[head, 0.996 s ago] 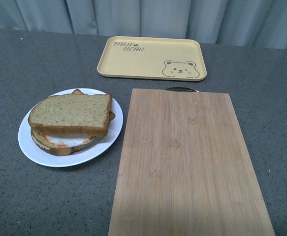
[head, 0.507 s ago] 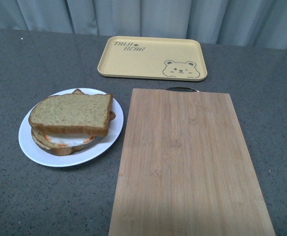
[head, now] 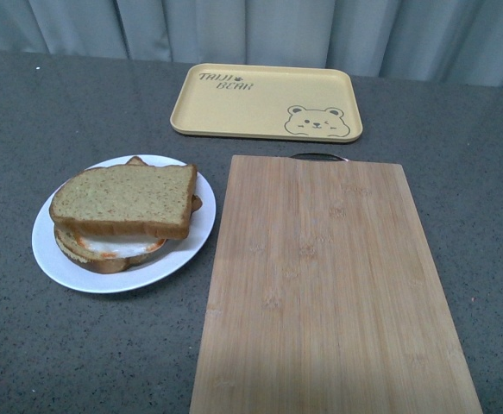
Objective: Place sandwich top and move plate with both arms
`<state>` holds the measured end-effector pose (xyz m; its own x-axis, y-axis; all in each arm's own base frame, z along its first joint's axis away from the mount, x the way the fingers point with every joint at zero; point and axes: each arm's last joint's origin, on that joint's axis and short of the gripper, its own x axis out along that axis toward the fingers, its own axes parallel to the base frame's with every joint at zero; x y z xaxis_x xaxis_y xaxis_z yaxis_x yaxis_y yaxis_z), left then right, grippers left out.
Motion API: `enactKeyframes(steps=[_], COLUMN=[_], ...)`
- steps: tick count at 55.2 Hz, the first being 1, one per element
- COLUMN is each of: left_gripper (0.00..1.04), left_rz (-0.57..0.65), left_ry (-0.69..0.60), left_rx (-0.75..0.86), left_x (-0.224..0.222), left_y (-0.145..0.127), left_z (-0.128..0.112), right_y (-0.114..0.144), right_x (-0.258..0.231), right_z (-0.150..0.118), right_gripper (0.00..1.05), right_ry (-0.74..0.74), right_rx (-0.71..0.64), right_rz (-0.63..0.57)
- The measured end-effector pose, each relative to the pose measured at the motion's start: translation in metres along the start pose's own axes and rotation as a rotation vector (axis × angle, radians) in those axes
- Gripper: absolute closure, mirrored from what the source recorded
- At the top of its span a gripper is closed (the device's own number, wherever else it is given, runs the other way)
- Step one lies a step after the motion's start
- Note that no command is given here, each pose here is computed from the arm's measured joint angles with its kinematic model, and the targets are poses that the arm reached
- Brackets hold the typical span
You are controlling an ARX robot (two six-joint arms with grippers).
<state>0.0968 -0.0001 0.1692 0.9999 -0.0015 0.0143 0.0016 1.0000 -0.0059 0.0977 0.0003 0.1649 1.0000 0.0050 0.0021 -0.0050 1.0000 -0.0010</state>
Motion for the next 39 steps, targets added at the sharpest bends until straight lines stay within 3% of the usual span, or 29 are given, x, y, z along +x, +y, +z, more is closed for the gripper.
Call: enactKeyframes(steps=[10, 14, 19, 31, 39], left_gripper=[0.07, 0.07, 0.07, 0.07, 0.07], left_rz=[0.004, 0.076, 0.137, 0.136, 0.136], left_ry=[0.003, 0.148, 0.320, 0.435, 0.631], left_rx=[-0.003, -0.069, -0.182, -0.401, -0.589], left_x=[0.000, 0.002, 0.015, 0.067, 0.101], left_y=[0.000, 0.001, 0.004, 0.008, 0.013], left_z=[0.000, -0.002, -0.007, -0.012, -0.038], right_y=[0.000, 0.000, 0.000, 0.000, 0.000], right_x=[0.000, 0.000, 0.000, 0.000, 0.000], right_z=[0.000, 0.000, 0.000, 0.000, 0.000], right_gripper=[0.18, 0.08, 0.10, 0.09, 0.09], right_ry=[0.000, 0.000, 0.000, 0.000, 0.000], right_rx=[0.000, 0.000, 0.000, 0.000, 0.000], right_rz=[0.000, 0.000, 0.001, 0.000, 0.000])
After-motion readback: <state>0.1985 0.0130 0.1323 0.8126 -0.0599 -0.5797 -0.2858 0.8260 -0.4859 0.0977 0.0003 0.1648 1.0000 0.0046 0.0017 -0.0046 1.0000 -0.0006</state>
